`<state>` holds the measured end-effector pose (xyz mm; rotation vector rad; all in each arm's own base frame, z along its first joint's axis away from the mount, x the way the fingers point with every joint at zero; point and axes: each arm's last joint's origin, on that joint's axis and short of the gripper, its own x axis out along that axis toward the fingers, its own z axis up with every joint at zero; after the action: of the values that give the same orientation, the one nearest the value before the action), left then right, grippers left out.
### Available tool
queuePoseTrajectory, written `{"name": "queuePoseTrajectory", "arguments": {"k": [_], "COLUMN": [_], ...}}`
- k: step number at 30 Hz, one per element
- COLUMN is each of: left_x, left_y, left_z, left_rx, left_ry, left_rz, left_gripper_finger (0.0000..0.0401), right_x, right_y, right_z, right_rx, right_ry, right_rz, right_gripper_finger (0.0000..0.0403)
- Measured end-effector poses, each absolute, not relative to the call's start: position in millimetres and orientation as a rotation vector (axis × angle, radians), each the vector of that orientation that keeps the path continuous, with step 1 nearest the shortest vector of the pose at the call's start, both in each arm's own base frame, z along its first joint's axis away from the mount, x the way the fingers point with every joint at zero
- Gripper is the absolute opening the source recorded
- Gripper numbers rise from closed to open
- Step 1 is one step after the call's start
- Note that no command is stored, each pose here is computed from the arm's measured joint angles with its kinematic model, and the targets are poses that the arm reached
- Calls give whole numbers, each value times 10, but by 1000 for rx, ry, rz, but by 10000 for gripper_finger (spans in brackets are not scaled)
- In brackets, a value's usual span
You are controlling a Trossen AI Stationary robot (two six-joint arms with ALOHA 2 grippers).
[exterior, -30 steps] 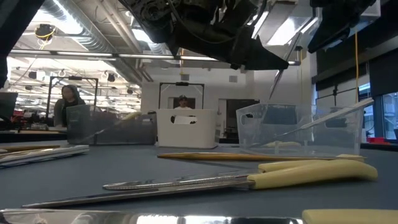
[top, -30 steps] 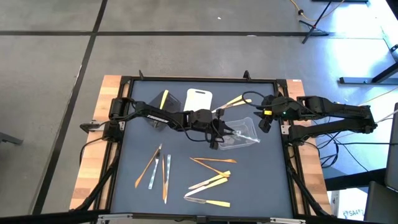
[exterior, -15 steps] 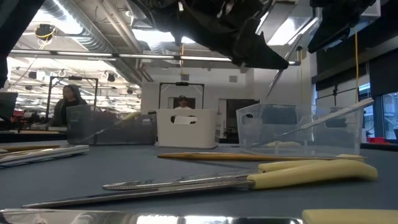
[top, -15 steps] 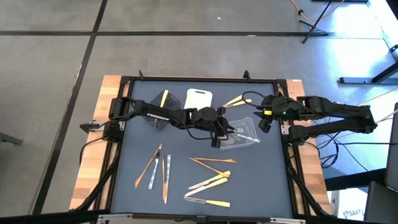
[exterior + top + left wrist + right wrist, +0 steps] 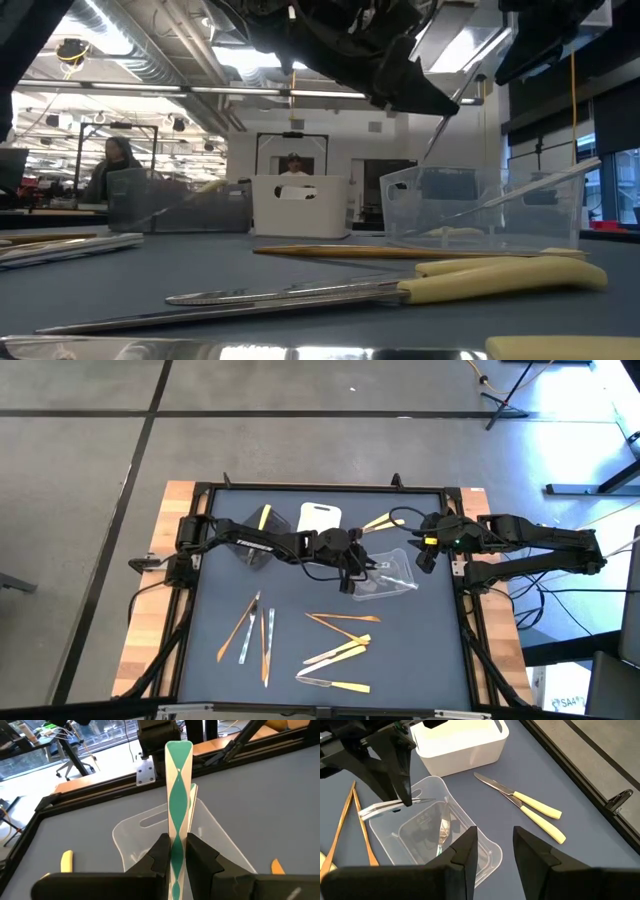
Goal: Sort silverware by color (type)
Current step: Put the right green knife into the transparent bin
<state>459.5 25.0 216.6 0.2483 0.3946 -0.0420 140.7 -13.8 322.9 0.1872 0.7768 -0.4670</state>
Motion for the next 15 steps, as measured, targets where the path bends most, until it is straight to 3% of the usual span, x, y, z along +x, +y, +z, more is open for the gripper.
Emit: {"name": "queuePoseTrajectory", "arguments": {"k": [15], "left_x": [4607], "left_y": [248], "left_z": [2150], "left_rx": [249], "left_ry": [387], "left_rz": [-43], "left_gripper_finger": [60], "right_x": [1408], "right_y": [-138], "right_z": [3229], "right_rx": [187], "right_ry": [777], "right_rz": [-467], "right_gripper_finger": [111]}}
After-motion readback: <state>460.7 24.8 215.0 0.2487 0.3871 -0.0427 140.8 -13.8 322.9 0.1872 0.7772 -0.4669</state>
